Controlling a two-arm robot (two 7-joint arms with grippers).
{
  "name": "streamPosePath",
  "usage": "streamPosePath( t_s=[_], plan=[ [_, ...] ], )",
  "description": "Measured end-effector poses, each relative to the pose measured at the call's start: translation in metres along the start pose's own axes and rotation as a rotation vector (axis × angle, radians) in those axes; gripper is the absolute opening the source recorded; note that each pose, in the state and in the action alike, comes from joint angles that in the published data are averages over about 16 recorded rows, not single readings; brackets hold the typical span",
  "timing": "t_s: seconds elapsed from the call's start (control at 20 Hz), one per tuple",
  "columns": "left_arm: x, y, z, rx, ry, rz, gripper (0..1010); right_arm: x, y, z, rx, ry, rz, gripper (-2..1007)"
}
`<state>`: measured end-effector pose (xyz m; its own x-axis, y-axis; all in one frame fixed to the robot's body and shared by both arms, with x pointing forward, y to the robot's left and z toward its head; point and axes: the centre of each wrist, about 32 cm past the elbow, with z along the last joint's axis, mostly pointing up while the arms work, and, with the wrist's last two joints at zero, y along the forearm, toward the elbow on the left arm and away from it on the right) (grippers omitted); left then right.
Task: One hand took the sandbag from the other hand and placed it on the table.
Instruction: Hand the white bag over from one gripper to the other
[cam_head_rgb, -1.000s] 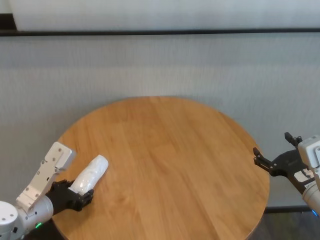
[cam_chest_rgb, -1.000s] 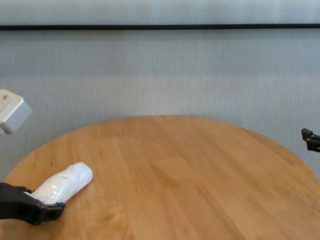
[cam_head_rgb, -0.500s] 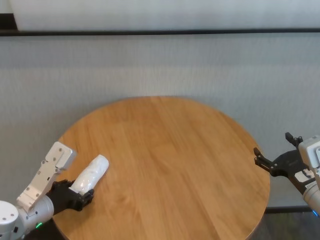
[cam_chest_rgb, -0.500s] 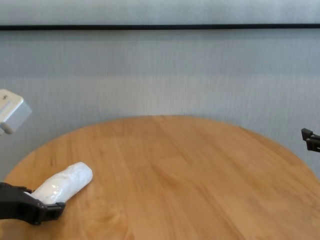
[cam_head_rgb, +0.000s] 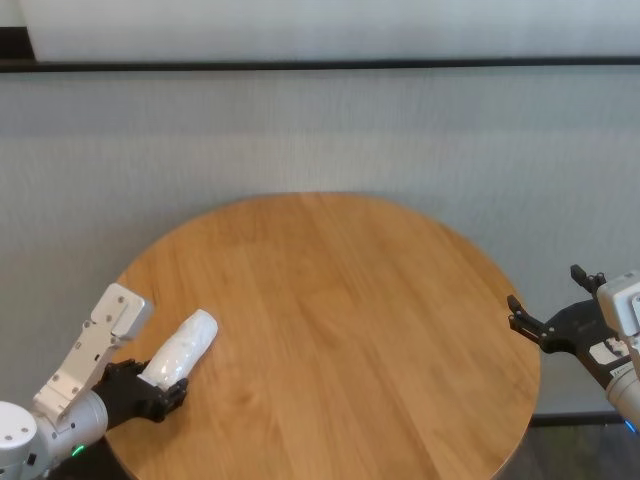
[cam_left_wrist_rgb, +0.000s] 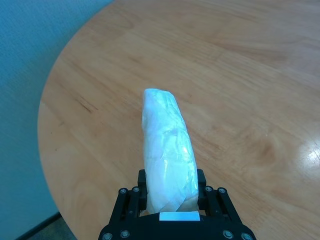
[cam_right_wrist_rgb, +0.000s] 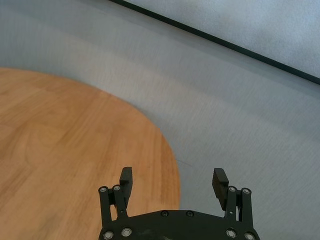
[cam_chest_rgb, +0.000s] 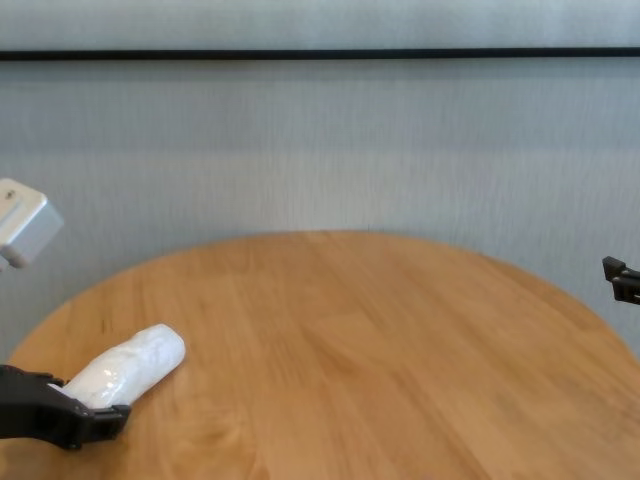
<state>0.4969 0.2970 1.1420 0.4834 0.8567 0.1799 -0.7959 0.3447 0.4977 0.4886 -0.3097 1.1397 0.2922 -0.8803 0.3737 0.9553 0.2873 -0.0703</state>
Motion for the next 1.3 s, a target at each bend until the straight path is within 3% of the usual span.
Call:
streamPosePath(
  t_s=[0.85, 1.3],
  plan=[
    [0.0, 0.0005, 0.0001, -0.001, -0.001, -0.001, 569, 0.0, 0.0, 0.0, 0.0, 0.0, 0.0, 1007],
    [-0.0031, 0.005, 0.0053, -0.035, -0.026, -0.018, 569, 0.0, 0.0, 0.0, 0.0, 0.0, 0.0, 1007]
  ],
)
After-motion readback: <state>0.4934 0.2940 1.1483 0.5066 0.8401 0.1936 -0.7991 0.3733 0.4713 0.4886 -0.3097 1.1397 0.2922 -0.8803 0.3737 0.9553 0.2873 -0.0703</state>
